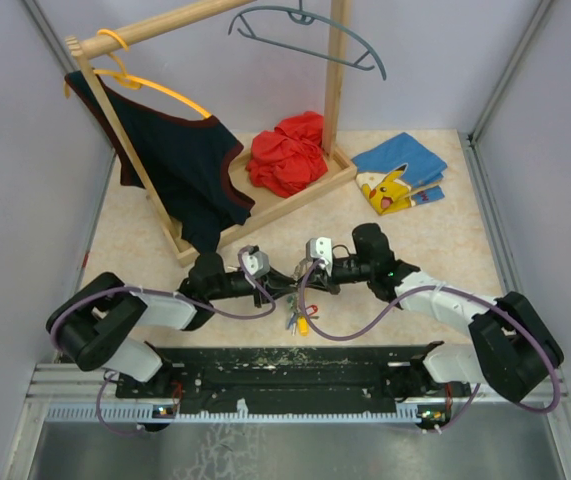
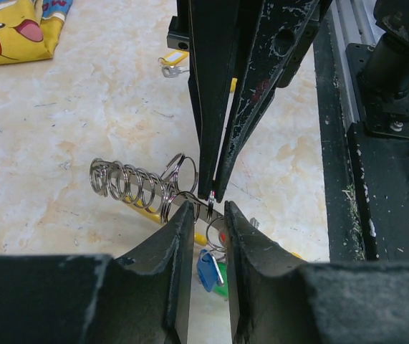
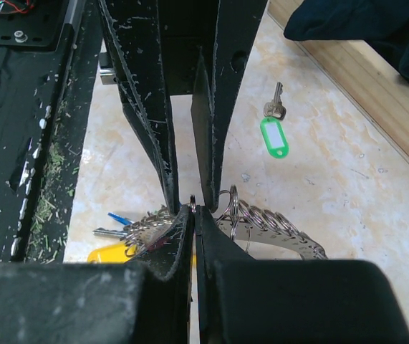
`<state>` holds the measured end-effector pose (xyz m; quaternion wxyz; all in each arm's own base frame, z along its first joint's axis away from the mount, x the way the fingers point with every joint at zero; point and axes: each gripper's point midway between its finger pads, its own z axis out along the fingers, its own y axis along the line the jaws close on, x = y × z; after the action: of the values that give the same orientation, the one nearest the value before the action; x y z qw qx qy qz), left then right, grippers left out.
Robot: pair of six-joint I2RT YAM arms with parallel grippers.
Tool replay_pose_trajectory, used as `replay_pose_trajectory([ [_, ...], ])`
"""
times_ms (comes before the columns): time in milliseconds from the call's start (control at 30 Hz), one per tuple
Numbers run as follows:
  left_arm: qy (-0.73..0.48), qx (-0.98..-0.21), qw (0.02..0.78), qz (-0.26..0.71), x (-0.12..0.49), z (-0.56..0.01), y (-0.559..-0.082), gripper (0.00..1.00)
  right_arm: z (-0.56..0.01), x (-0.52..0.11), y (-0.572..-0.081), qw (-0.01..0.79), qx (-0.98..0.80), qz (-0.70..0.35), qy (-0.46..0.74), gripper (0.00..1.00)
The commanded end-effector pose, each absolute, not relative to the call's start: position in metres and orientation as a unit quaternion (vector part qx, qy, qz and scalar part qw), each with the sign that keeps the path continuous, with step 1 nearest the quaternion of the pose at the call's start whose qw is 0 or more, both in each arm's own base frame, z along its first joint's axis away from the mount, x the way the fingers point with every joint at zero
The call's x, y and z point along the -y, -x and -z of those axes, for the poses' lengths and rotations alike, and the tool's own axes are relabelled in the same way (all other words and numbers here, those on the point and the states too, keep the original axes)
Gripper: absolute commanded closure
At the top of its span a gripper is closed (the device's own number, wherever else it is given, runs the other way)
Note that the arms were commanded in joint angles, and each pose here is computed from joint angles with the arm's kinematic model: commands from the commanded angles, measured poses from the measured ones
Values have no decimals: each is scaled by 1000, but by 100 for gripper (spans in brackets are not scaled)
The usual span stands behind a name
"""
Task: Put the keys on the keyring
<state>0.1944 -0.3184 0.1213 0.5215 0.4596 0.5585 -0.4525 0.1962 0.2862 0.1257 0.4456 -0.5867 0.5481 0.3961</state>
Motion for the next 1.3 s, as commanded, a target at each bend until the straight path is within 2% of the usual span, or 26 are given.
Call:
replay_pose_trajectory([
  [0,-477,-550,511,457,325,-120,-193,72,-162,-299,-205,484,-500,-401,596,100],
  [133,-481,-554,507,453,326,-117,-195,80,-163,-301,-204,479,-498,-408,596,100],
  [267,-481,-554,511,447,325,-118,-197,99,-161,-301,-203,468,-504,-409,599,100],
  [300,-480,-555,512,446,325,-118,-197,100,-161,-302,-202,466,-506,-410,600,100],
  [467,-467,-557,526,441,320,-117,-198,100,-163,-297,-204,461,-533,-405,582,99],
  [600,-454,-550,542,444,318,-122,-198,100,-171,-287,-206,468,-549,-415,554,82],
  [667,-451,-546,549,444,316,-125,-198,100,-170,-281,-207,479,-551,-414,543,78],
  [1267,-447,-520,569,453,313,-139,-191,100,-148,-287,-206,484,-538,-444,528,77],
])
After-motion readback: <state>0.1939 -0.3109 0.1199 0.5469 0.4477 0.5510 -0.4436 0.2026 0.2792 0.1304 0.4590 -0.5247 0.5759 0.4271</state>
